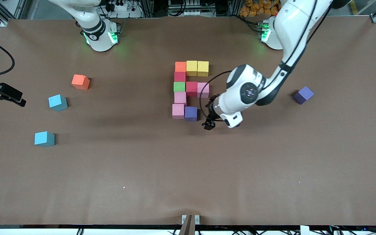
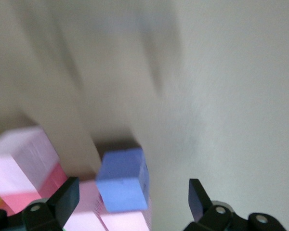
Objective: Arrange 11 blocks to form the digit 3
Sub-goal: 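Lower the purple block beside the bottom pink block and open the left gripper, then move the left gripper to the second purple block and grasp it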
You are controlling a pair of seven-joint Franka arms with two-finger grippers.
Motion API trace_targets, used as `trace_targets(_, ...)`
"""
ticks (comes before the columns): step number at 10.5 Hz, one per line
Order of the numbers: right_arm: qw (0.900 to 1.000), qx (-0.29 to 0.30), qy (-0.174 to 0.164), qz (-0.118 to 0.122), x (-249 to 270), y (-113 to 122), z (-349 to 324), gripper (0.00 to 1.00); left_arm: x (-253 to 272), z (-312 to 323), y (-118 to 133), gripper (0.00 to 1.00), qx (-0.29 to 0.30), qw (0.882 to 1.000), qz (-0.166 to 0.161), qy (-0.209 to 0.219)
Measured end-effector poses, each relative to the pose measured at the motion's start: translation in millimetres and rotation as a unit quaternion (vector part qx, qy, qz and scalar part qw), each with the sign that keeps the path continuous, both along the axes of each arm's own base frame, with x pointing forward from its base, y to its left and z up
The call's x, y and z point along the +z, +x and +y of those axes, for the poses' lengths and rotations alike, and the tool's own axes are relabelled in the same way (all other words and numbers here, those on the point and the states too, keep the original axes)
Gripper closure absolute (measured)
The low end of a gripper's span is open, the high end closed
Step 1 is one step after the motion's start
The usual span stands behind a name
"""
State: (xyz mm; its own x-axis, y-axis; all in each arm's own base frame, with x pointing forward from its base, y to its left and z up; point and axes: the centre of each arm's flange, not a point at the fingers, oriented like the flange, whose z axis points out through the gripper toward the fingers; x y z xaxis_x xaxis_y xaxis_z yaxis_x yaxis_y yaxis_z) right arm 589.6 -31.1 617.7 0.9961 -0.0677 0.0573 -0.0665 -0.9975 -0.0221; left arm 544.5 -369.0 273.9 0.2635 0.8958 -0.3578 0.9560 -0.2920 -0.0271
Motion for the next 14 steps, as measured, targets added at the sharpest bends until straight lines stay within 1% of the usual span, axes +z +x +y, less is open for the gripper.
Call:
trace_targets(1, 1.0, 0.0, 0.0, -0.001, 0, 0, 0, 0.0, 2, 28, 7, 0.0, -0.044, 0.999, -0.002, 0.008)
trace_targets(3, 1.0, 0.0, 0.0, 0.0, 1, 0, 0, 0.0, 2, 94, 24, 0.0, -0.138, 0.99, 0.004, 0.019)
trace_targets(4, 1.0, 0.0, 0.0, 0.0, 1, 0, 0, 0.0, 1, 126, 28, 0.0, -0.182, 0.983, 0.011, 0.019)
trace_targets(5, 1.0, 0.0, 0.0, 0.001, 0, 0, 0, 0.0, -4, 157, 29, 0.0, -0.232, 0.972, 0.015, 0.027)
trace_targets(7, 1.0, 0.0, 0.0, 0.001, 0, 0, 0, 0.0, -17, 206, 16, 0.0, -0.325, 0.943, 0.025, 0.062)
trace_targets(8, 1.0, 0.0, 0.0, 0.002, -1, 0, 0, 0.0, -23, 225, 4, 0.0, -0.371, 0.925, 0.032, 0.071)
trace_targets(9, 1.0, 0.0, 0.0, 0.002, -1, 0, -1, 0.0, -27, 247, -7, 0.0, -0.414, 0.906, 0.041, 0.077)
trace_targets(10, 1.0, -0.001, 0.0, 0.002, -1, 0, -1, 0.0, -28, 273, -16, 0.0, -0.447, 0.89, 0.051, 0.077)
trace_targets(11, 1.0, -0.001, 0.0, 0.002, -1, 0, -1, 0.0, -26, 303, -20, 0.0, -0.465, 0.88, 0.06, 0.073)
trace_targets(12, 1.0, -0.001, 0.0, 0.002, -1, 0, -1, 0.0, -23, 333, -21, 0.0, -0.468, 0.879, 0.065, 0.069)
trace_targets(14, 1.0, -0.001, 0.0, 0.002, -1, 0, -1, 0.0, -24, 382, -25, 0.0, -0.449, 0.888, 0.074, 0.065)
